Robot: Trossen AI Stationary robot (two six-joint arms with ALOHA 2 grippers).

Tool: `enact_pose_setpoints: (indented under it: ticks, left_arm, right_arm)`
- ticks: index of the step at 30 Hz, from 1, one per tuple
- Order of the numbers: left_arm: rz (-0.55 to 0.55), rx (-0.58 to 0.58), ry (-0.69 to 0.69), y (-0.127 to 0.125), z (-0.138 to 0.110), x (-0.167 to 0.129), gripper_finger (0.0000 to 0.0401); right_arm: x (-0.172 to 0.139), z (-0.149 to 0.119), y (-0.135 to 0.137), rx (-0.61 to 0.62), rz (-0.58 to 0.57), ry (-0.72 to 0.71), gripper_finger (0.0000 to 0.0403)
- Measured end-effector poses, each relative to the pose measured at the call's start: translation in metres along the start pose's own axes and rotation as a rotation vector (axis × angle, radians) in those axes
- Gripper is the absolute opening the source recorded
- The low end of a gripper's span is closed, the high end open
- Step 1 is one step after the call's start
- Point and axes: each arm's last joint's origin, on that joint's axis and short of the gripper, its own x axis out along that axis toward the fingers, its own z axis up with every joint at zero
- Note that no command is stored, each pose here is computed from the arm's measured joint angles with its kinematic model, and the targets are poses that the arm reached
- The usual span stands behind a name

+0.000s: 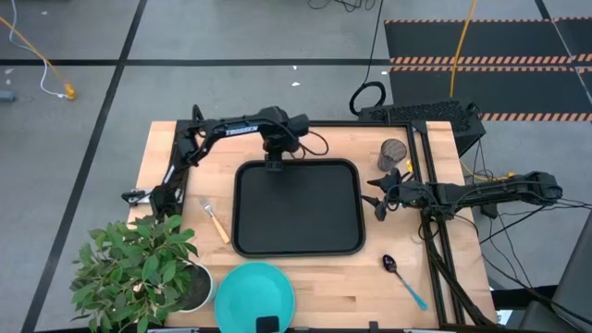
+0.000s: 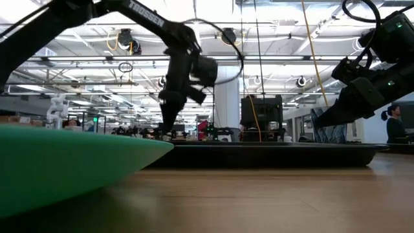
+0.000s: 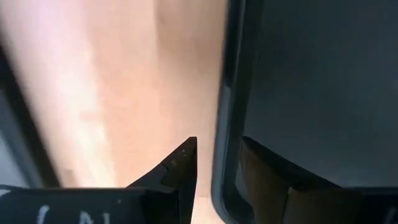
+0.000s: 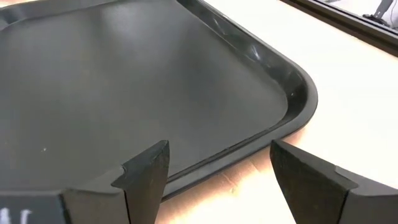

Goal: Pick and place plate/cup/fork/spoon on tray
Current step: Put the blue cup on the black serving tray

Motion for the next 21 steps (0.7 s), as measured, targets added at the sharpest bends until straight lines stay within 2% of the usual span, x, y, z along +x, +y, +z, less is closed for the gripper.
enact_pose_setpoints:
  ticks: [5,8,12,15,18,21]
  left_arm:
    - [0.023,-0.096,-0.214,-0.004,-0.004,-0.045,0.0124]
    - [-0.034,-0.124,-0.469,-0.010,-0.002,-0.079,0.0124]
    - [-0.022,-0.110,-0.843,-0.019,0.002,-0.115,0.0124]
    - [-0.057,-0.127,-1.105,-0.023,0.003,-0.127,0.0124]
    - [-0.208,-0.160,-1.376,-0.026,0.010,-0.128,0.0124]
    - [-0.282,-0.131,-1.577,-0.030,0.020,-0.121,0.0124]
  right_arm:
    - [0.000,0.001,-0.001,-0.006,-0.024,-0.011,0.0271]
    - [0.000,0.001,-0.001,-0.005,-0.024,-0.011,0.0271]
    - [0.000,0.001,-0.001,-0.002,-0.021,-0.011,0.0271]
    - [0.000,0.001,0.000,-0.003,-0.017,-0.015,0.0271]
    - [0.000,0.001,0.000,-0.015,-0.017,-0.018,0.0271]
    - [0.000,0.004,0.000,-0.034,-0.010,-0.047,0.0271]
